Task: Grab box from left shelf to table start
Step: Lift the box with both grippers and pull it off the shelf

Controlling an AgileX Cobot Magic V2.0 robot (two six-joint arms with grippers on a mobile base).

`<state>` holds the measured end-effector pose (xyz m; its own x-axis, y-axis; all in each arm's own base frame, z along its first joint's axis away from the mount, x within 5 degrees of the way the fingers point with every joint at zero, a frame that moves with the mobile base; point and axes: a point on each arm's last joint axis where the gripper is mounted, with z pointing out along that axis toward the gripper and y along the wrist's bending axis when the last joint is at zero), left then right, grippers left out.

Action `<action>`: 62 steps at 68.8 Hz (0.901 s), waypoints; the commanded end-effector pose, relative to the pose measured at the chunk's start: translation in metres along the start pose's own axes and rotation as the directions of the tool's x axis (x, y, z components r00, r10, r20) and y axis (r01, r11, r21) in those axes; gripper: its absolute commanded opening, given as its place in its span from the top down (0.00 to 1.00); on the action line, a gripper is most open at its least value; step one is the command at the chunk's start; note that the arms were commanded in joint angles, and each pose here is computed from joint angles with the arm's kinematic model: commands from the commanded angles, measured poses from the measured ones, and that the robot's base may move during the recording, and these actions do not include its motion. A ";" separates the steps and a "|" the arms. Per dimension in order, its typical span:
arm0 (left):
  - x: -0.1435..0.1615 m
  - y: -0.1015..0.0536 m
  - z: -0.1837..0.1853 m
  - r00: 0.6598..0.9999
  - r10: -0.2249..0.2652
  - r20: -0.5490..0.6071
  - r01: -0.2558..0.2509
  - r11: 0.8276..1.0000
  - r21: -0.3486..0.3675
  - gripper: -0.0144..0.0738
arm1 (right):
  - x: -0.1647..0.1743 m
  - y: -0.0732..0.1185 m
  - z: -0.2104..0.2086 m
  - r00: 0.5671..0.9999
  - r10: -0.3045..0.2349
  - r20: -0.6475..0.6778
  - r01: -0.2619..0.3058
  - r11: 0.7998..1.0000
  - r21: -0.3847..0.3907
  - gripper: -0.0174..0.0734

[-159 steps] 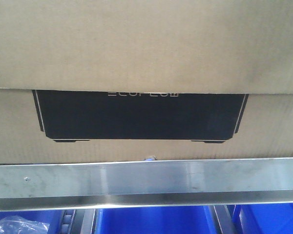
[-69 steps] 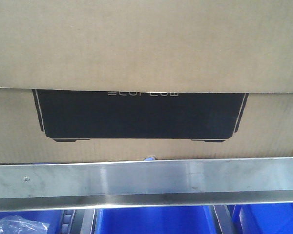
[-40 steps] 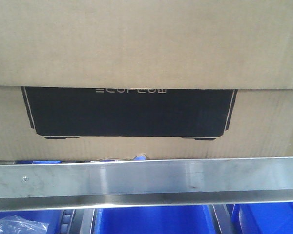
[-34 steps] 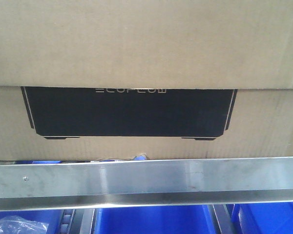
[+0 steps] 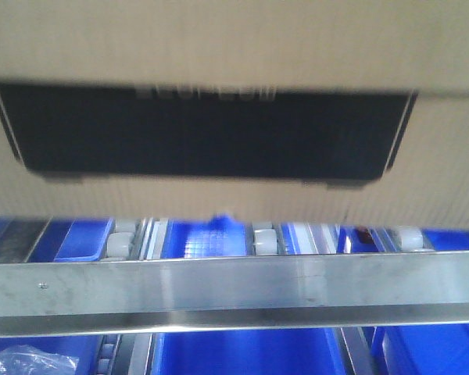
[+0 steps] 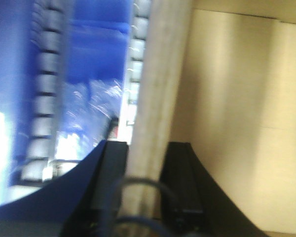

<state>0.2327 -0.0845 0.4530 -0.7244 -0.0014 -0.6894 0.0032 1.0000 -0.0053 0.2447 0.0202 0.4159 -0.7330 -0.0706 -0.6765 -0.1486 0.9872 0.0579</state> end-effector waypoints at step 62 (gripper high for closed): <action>0.122 0.045 -0.082 0.984 -0.033 0.176 -0.021 0.956 0.292 0.94 | 0.058 0.050 -0.079 0.968 -0.112 0.223 0.152 0.974 -0.170 0.74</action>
<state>0.1071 -0.0340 0.4046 -0.7064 -0.0708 -0.7043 -0.0010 0.9951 -0.0990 0.1523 0.0526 0.4098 -0.7042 -0.1838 -0.6858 -0.3223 0.9434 0.0781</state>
